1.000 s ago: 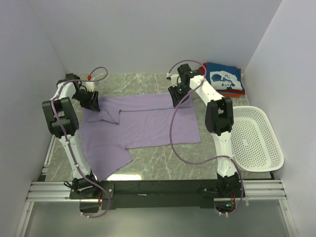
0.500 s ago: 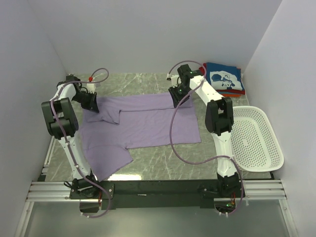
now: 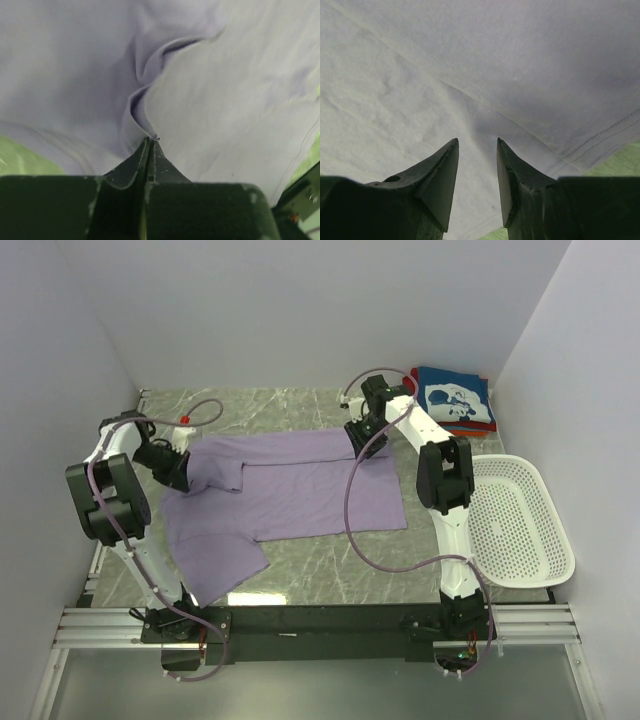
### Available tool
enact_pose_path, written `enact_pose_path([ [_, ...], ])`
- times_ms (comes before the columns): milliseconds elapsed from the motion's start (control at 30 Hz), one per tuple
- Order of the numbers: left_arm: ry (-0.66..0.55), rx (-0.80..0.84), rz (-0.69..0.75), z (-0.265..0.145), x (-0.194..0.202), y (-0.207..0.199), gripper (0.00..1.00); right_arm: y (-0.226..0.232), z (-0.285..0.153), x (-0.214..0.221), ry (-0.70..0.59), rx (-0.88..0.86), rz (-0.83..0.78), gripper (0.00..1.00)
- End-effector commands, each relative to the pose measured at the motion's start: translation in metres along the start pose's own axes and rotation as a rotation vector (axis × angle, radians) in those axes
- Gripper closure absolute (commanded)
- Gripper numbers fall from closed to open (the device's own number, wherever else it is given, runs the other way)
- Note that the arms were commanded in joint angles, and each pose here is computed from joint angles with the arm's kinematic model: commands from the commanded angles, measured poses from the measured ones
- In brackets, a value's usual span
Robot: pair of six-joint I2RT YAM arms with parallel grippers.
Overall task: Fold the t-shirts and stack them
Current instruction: Fold the tshirt
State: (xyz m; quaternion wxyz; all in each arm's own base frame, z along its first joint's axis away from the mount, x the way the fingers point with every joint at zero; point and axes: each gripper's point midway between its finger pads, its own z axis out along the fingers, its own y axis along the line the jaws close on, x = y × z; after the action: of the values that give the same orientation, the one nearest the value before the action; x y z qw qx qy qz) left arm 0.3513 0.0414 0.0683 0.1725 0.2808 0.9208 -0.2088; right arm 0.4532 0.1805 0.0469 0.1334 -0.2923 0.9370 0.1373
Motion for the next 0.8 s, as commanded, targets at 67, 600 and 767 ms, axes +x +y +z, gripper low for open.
enact_pose_path([
  [67, 0.140, -0.037, 0.119, -0.012, 0.046, 0.003, 0.85, -0.007, -0.030, -0.002, -0.036, 0.045, -0.034, 0.57],
  [600, -0.092, -0.047, -0.003, -0.005, -0.017, 0.013, 0.62, -0.021, -0.033, 0.022, 0.036, 0.077, -0.005, 0.65],
  [767, -0.065, -0.155, -0.170, 0.020, -0.007, 0.035, 0.62, -0.041, -0.019, 0.043, 0.113, 0.148, 0.020, 0.66],
])
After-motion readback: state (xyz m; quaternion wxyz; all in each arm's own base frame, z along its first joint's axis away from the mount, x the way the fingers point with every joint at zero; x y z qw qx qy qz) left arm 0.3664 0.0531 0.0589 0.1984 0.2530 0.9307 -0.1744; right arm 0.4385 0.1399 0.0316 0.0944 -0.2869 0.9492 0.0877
